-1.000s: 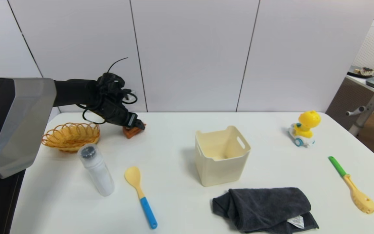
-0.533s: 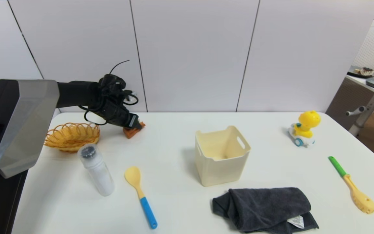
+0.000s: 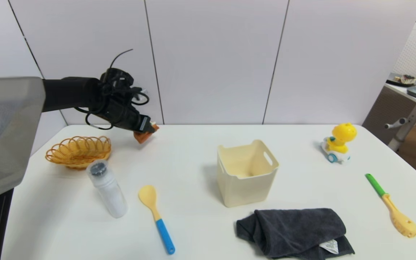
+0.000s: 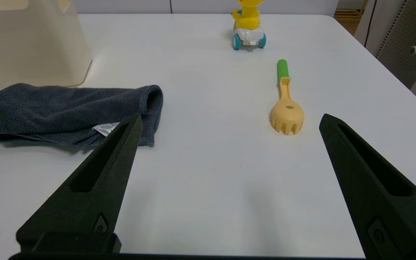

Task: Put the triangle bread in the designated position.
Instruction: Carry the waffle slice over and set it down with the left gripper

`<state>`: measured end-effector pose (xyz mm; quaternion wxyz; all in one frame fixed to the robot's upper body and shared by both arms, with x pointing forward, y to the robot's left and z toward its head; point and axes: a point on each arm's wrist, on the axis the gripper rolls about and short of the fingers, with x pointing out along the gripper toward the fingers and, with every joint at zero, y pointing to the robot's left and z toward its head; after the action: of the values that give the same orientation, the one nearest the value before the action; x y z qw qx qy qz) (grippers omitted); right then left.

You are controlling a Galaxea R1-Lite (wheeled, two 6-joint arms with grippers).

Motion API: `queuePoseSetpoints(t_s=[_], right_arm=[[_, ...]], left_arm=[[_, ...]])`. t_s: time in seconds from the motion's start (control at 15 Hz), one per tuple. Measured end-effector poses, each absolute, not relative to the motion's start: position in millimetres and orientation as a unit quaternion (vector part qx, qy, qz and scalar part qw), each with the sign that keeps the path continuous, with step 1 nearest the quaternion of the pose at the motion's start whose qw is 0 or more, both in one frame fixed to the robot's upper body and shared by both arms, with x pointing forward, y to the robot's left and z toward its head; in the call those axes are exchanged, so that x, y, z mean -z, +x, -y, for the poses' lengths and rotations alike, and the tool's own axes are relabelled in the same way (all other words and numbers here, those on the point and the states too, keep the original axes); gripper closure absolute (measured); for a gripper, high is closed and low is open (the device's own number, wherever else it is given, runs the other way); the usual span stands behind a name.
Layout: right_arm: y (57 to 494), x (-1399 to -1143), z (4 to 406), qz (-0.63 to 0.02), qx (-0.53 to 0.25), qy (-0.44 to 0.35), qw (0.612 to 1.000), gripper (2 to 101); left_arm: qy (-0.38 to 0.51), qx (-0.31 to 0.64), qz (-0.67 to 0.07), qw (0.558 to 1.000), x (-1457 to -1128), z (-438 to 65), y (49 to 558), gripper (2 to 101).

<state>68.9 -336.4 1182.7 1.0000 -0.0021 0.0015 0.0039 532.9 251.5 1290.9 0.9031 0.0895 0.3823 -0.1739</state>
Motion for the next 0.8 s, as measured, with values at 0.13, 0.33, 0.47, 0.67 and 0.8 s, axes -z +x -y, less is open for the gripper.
queuePoseSetpoints(t_s=[0.13,0.33,0.47,0.67,0.8], right_arm=[[68.9,-1182.7,336.4,-0.001,-0.004,-0.002,1.0,5.2],[68.9,-1182.8,336.4,-0.001,-0.004,-0.002,1.0,5.2],[68.9,-1182.8,336.4,-0.001,-0.004,-0.002,1.0,5.2],[68.9,-1182.8,336.4,-0.001,-0.004,-0.002,1.0,5.2],[68.9,-1182.7,336.4,-0.001,-0.004,-0.002,1.0,5.2]], left_arm=[[0.087,0.172,-0.357,0.914,-1321.2,-254.4,517.7,50.5],[0.074,0.165,-0.314,0.932,-1373.5,-261.6,483.1,50.8],[0.069,0.162,-0.283,0.943,-1410.0,-267.7,452.0,51.0],[0.065,0.148,-0.234,0.959,-1462.2,-284.9,392.9,51.1],[0.062,0.122,-0.205,0.969,-1488.6,-303.9,352.4,51.3]])
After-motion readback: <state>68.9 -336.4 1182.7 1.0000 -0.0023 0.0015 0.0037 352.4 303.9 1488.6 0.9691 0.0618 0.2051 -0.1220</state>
